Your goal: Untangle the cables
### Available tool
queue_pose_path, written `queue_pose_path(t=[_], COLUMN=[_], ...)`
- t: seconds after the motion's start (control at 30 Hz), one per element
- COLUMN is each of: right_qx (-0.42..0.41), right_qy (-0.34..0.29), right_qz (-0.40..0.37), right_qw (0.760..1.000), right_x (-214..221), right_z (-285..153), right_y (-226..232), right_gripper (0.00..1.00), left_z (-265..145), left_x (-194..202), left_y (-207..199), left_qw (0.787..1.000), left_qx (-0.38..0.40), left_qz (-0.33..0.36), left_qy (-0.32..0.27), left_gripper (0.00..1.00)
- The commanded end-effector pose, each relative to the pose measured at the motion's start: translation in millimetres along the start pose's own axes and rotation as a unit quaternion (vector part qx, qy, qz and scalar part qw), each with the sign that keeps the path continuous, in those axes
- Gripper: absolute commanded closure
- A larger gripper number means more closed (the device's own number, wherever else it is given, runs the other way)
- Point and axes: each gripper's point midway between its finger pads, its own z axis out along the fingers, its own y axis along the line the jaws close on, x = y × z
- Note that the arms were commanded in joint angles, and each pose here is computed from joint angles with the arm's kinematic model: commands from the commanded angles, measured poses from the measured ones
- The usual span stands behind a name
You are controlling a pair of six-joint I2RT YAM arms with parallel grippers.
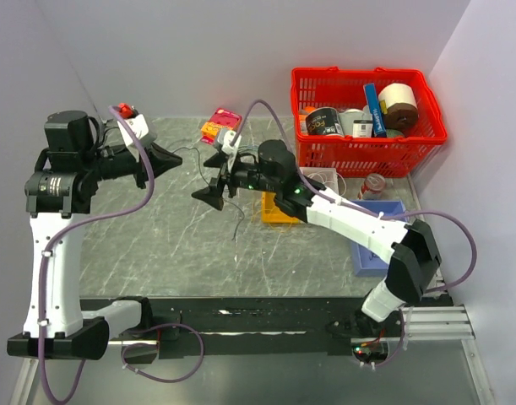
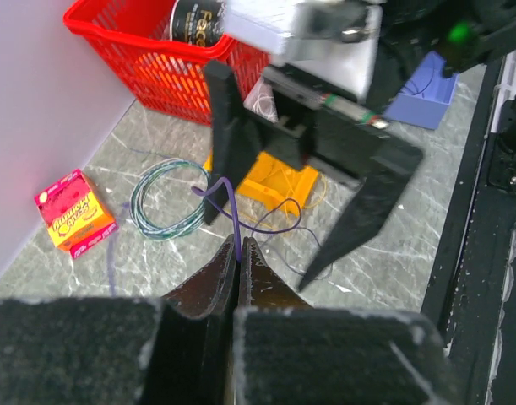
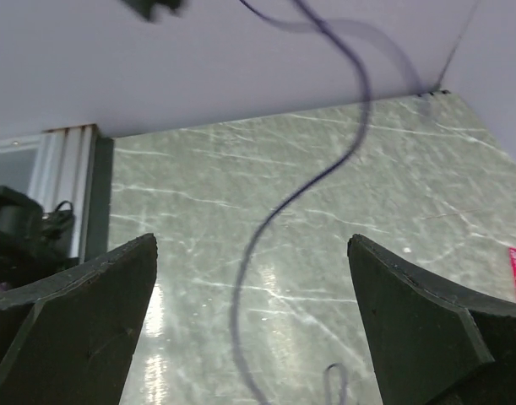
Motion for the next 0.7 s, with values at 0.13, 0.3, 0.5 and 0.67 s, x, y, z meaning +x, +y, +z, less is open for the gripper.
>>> queue_pose_path(t=[0.13,0.3,0.5,0.67], right_qx=[0.017,0.033,0.119,0.216], right_qy=[-0.008,-0.015,-0.013,-0.017], right_qz=[-0.017,-0.014,-0.007,0.039], right_qw=[1.0,0.999,0.993,0.975], right_x=[-14.3,-17.8,-48.0,-75.6], right_z=[22.7,12.8,-40.9,-124.3], right_y=[-20.9,-25.8,-50.2,-83.2], right_gripper=[0.68,1.0,1.0,1.0], left_z=[-5.9,-8.8,-4.6,8.5], left_x=[-25.1,-29.9,10.3,87.3], left_y=[-11.1,-10.1,42.0,57.8], left_qw=[1.0,1.0,0.993,0.986], left_qx=[0.018,0.009,-0.109,-0.126], left_qz=[0.004,0.015,-0.009,-0.04], left_qy=[-0.019,-0.02,0.034,0.105], left_gripper=[0.99,0.99,0.94,0.35])
